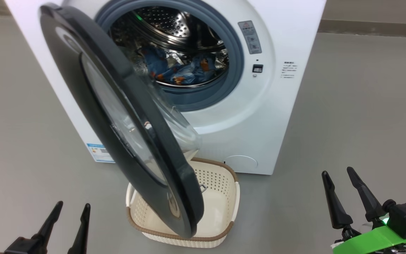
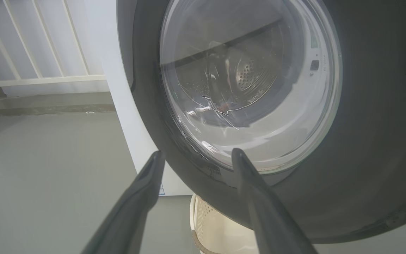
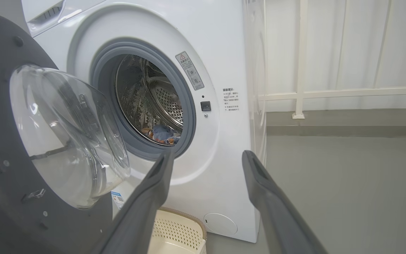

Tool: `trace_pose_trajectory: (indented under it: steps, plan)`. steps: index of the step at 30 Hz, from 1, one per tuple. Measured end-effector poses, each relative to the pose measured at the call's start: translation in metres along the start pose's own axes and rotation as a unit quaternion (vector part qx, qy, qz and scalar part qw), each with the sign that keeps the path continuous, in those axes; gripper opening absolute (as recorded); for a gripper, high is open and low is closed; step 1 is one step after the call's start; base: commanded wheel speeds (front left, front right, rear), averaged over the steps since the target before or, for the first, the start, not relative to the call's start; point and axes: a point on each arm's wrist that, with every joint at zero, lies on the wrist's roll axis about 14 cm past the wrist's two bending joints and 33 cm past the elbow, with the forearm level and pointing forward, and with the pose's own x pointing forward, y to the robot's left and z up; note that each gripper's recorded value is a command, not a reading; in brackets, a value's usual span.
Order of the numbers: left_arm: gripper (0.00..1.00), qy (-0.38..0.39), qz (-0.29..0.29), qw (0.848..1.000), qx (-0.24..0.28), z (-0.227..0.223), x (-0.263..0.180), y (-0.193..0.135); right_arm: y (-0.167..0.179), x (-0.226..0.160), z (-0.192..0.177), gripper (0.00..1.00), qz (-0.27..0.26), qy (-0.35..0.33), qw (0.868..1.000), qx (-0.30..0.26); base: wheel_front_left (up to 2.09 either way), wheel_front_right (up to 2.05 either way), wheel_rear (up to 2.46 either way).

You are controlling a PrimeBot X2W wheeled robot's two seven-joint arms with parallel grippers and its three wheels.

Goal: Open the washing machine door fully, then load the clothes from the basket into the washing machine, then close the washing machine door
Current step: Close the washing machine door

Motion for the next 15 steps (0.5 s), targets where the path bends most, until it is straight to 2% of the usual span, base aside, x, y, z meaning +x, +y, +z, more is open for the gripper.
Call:
trace_pose_trajectory:
  steps: [15]
  plan:
    - [1.0,0.008,-0.05,0.999,-0.004,-0.003,0.019,-0.029,-0.029,-0.018,0.008,1.0,-0.05,-0.011,0.999,-0.004,0.0,0.0,0.0]
